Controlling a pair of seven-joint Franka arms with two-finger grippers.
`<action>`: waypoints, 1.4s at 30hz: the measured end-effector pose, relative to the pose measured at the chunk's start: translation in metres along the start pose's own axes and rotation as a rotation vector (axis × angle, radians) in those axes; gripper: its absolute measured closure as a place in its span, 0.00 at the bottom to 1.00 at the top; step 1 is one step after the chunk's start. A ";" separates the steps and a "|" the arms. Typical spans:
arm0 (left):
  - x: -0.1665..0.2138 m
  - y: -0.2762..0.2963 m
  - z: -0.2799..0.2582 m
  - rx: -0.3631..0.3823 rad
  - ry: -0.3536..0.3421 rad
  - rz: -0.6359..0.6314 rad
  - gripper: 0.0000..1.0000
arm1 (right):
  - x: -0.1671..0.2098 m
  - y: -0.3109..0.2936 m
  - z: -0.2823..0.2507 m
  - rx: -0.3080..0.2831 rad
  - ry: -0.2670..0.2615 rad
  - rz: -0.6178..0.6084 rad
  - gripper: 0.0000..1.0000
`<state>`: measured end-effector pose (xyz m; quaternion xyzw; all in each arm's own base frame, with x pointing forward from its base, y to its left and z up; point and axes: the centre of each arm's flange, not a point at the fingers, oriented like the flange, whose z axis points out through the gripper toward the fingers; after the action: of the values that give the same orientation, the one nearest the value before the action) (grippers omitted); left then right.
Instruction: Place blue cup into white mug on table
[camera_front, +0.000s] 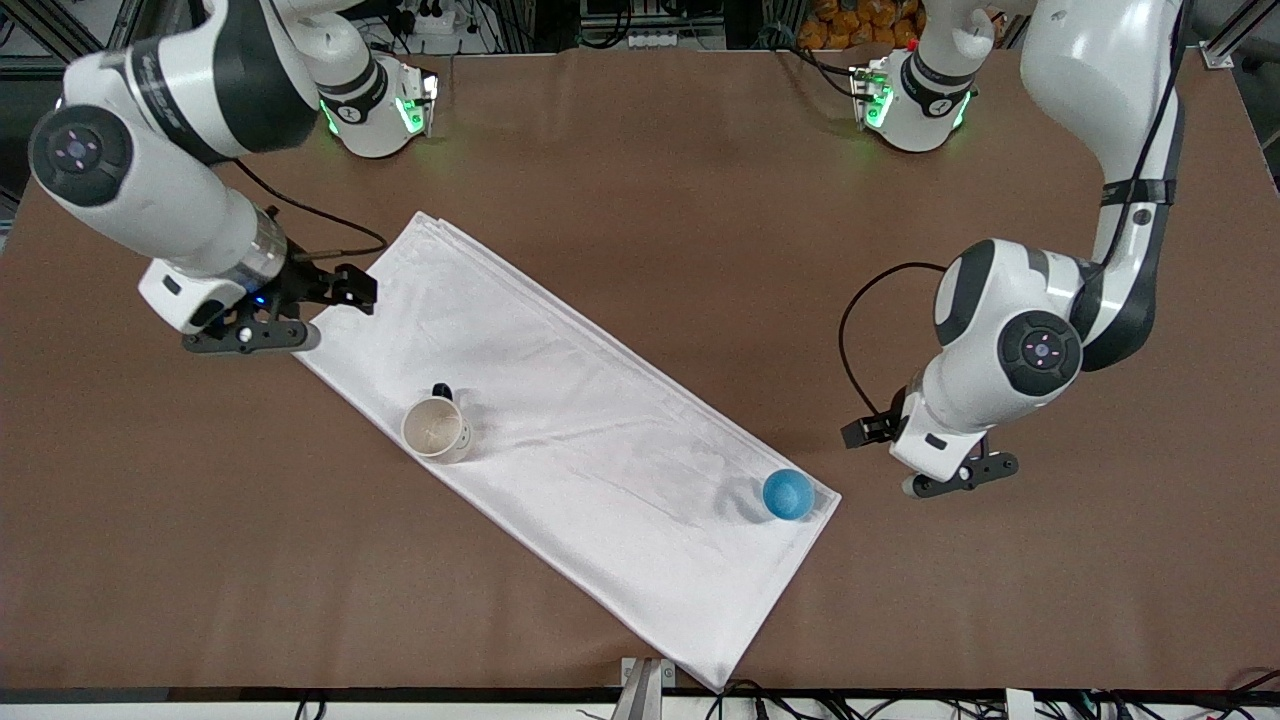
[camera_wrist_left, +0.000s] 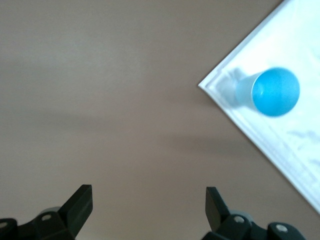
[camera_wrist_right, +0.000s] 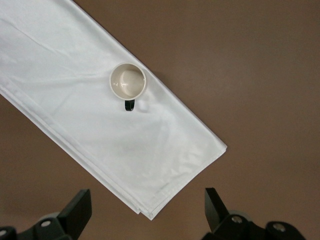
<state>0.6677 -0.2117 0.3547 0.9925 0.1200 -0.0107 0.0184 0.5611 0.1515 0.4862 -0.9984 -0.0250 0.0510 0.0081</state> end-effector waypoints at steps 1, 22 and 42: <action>0.001 0.004 0.005 -0.003 0.004 -0.006 0.00 | 0.004 -0.003 0.010 -0.002 -0.006 0.004 0.00; 0.003 0.045 0.074 -0.079 0.088 -0.130 0.00 | 0.034 -0.058 0.176 -0.019 0.004 0.063 0.00; 0.004 0.052 0.111 -0.099 0.106 -0.128 0.00 | 0.053 -0.039 0.235 -0.025 0.011 0.100 0.01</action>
<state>0.6821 -0.2657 0.2450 0.9798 0.1846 0.0464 0.0606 0.5875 0.1961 0.2483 -0.9986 0.0245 0.0456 -0.0066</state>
